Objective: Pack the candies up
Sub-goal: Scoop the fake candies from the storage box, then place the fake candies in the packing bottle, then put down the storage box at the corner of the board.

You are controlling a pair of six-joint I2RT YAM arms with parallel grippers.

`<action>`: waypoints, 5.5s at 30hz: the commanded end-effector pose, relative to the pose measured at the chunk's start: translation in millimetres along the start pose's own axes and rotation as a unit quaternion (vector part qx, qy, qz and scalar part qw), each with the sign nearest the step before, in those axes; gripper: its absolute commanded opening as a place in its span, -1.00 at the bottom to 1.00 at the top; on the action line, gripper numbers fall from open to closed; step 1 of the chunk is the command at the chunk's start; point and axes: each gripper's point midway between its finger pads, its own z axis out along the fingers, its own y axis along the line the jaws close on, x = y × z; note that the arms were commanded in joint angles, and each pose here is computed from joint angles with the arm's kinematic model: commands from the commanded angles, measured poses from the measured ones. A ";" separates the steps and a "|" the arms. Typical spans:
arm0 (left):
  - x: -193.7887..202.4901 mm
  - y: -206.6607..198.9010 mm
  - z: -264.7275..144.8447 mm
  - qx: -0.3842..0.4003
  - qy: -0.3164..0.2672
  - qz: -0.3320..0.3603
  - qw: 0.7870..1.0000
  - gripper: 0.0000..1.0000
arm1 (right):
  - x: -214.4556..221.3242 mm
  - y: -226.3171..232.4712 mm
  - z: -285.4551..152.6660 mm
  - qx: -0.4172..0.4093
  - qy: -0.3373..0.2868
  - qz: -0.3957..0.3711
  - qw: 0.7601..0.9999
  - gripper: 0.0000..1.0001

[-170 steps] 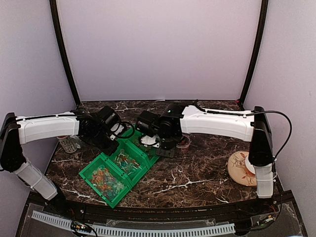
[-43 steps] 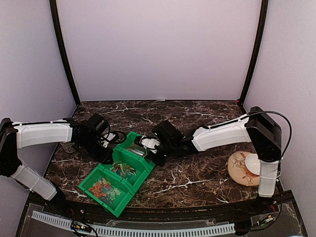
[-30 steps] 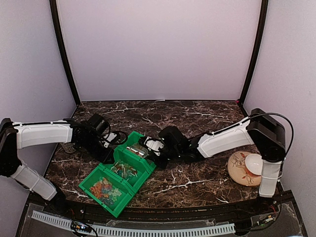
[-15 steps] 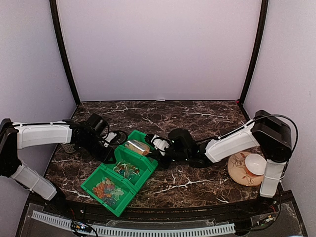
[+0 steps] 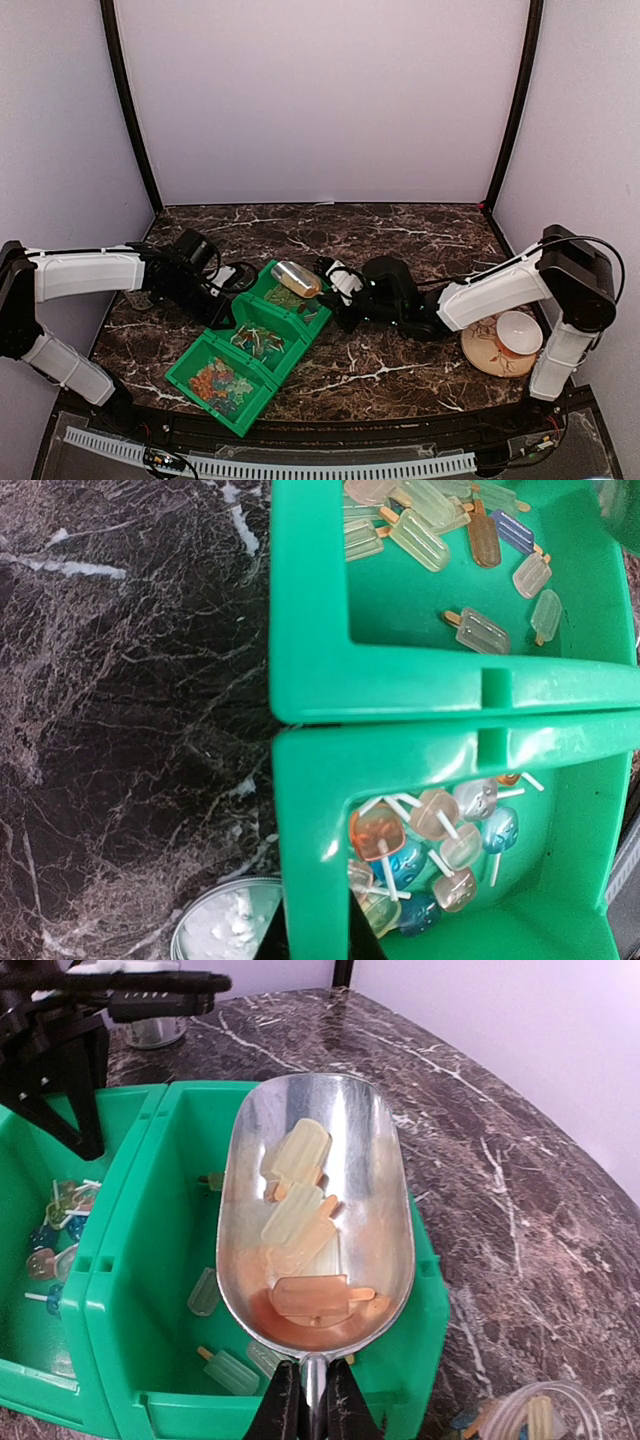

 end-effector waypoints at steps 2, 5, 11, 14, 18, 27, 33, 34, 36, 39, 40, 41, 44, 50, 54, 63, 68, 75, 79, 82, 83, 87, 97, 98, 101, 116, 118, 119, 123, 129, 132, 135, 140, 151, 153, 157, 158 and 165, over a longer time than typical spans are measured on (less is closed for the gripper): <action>-19.6 -13.8 -17.0 0.036 -0.050 0.002 0.998 -1.00 | -32.3 -32.0 -21.9 0.080 -0.062 0.014 0.995 -1.00; -19.8 -12.2 -17.5 0.032 -0.051 0.000 0.998 -1.00 | -31.7 -40.8 -28.0 0.105 -0.058 0.012 0.993 -1.00; -21.6 -4.5 -19.8 0.017 -0.057 -0.007 0.998 -1.00 | -32.6 -61.7 -52.6 0.163 -0.043 0.009 0.986 -1.00; -23.3 -0.1 -21.4 0.013 -0.060 -0.015 0.998 -1.00 | -34.7 -73.6 -71.1 0.196 -0.032 0.009 0.980 -1.00; -25.5 5.6 -23.7 0.007 -0.066 -0.023 0.998 -1.00 | -26.5 -83.8 -92.2 0.223 0.006 0.015 0.975 -1.00; -28.8 17.1 -29.9 -0.015 -0.078 -0.037 0.996 -1.00 | -4.4 -91.4 -141.4 0.246 0.080 0.057 0.964 -1.00; -31.1 20.8 -32.3 -0.018 -0.084 -0.043 0.995 -1.00 | 7.4 -87.6 -157.2 0.238 0.132 0.080 0.959 -1.00; -31.2 21.1 -32.6 -0.018 -0.084 -0.043 0.995 -1.00 | 8.7 -86.6 -158.2 0.235 0.142 0.080 0.958 -1.00; -31.5 22.0 -33.1 -0.020 -0.085 -0.044 0.995 -1.00 | 12.2 -84.8 -159.9 0.231 0.164 0.081 0.956 -1.00; -32.0 23.1 -34.1 -0.022 -0.087 -0.045 0.995 -1.00 | 19.7 -84.3 -163.8 0.234 0.194 0.087 0.949 -1.00; -32.2 23.1 -34.5 -0.022 -0.088 -0.045 0.995 -1.00 | 22.2 -83.0 -164.1 0.232 0.203 0.088 0.947 -1.00; -32.3 23.2 -34.8 -0.022 -0.089 -0.046 0.995 -1.00 | 24.8 -82.0 -164.7 0.230 0.213 0.089 0.945 -1.00; -32.7 23.4 -34.9 -0.022 -0.089 -0.046 0.995 -1.00 | 32.8 -76.5 -164.0 0.217 0.247 0.085 0.941 -1.00; -32.4 23.2 -35.2 -0.021 -0.090 -0.047 0.995 -1.00 | 38.3 -72.6 -161.0 0.206 0.281 0.077 0.934 -1.00; -32.6 23.2 -35.8 -0.021 -0.091 -0.047 0.995 -1.00 | 38.7 -72.8 -159.2 0.207 0.299 0.069 0.929 -1.00; -33.1 22.9 -36.7 -0.019 -0.092 -0.046 0.994 -1.00 | 45.2 -75.1 -154.0 0.211 0.352 0.039 0.911 -1.00; -33.3 22.5 -37.3 -0.018 -0.093 -0.046 0.994 -1.00 | 44.4 -76.5 -152.7 0.212 0.368 0.028 0.905 -1.00; -33.6 21.8 -37.8 -0.016 -0.094 -0.046 0.994 -1.00 | 48.1 -77.5 -155.2 0.209 0.408 0.001 0.889 -1.00; -33.9 21.1 -38.5 -0.015 -0.096 -0.045 0.994 -1.00 | 54.7 -77.2 -154.8 0.204 0.436 -0.013 0.876 -1.00; -34.2 21.2 -38.8 -0.015 -0.096 -0.045 0.994 -1.00 | 50.7 -78.7 -155.7 0.205 0.440 -0.020 0.874 -1.00; -34.3 21.3 -38.8 -0.015 -0.096 -0.045 0.994 -1.00 | 48.9 -79.4 -155.7 0.206 0.441 -0.022 0.873 -1.00; -34.3 21.7 -38.9 -0.016 -0.096 -0.046 0.994 -1.00 | 45.0 -80.6 -157.0 0.203 0.450 -0.035 0.869 -1.00; -35.1 22.7 -39.5 -0.016 -0.098 -0.047 0.994 -1.00 | 31.6 -86.0 -163.5 0.209 0.461 -0.055 0.861 -1.00; -34.7 22.7 -39.2 -0.016 -0.097 -0.048 0.994 -1.00 | 29.2 -86.4 -163.7 0.209 0.460 -0.056 0.861 -1.00; -35.1 23.1 -38.9 -0.016 -0.097 -0.048 0.994 -1.00 | 22.9 -87.4 -164.2 0.210 0.457 -0.061 0.862 -1.00; -35.6 28.8 -38.2 -0.024 -0.096 -0.053 0.994 -1.00 | 7.5 -98.0 -161.7 0.240 0.453 -0.113 0.851 -1.00; -36.9 31.4 -39.6 -0.028 -0.098 -0.055 0.993 -1.00 | 3.0 -99.9 -162.2 0.250 0.441 -0.117 0.854 -1.00; -38.2 33.4 -40.7 -0.031 -0.100 -0.058 0.993 -1.00 | 1.3 -102.3 -163.2 0.257 0.434 -0.120 0.855 -1.00; -45.2 37.0 -45.8 -0.032 -0.108 -0.067 0.991 -1.00 | -4.7 -111.3 -163.9 0.292 0.386 -0.118 0.867 -1.00; -75.5 34.0 -58.3 -0.028 -0.120 -0.068 0.990 -1.00 | -17.3 -111.3 -166.2 0.307 0.251 -0.065 0.916 -1.00; -95.4 33.9 -63.6 -0.030 -0.126 -0.064 0.990 -1.00 | -5.0 -108.4 -169.0 0.304 0.208 -0.045 0.929 -1.00; -113.7 36.1 -65.3 -0.035 -0.127 -0.064 0.989 -1.00 | -5.7 -105.7 -171.1 0.299 0.172 -0.021 0.938 -1.00; -145.2 45.5 -62.6 -0.041 -0.128 -0.071 0.988 -1.00 | 2.4 -104.2 -170.4 0.300 0.164 -0.002 0.940 -1.00; -192.1 100.1 -34.8 -0.046 -0.098 -0.094 0.990 -1.00 | 7.6 -102.0 -171.9 0.298 0.156 0.026 0.941 -1.00; -198.0 116.9 -33.0 -0.048 -0.099 -0.109 0.988 -1.00 | 9.2 -102.3 -175.3 0.300 0.154 0.031 0.941 -1.00; -208.3 140.7 -24.9 -0.050 -0.095 -0.130 0.986 -1.00 | 12.0 -101.7 -179.7 0.300 0.150 0.042 0.941 -1.00; -210.5 144.7 -21.5 -0.051 -0.091 -0.132 0.986 -1.00 | 13.0 -102.0 -180.5 0.301 0.150 0.044 0.941 -1.00; -223.5 170.2 -9.3 -0.071 -0.079 -0.136 0.985 -1.00 | 14.4 -104.9 -183.1 0.313 0.141 0.057 0.938 -1.00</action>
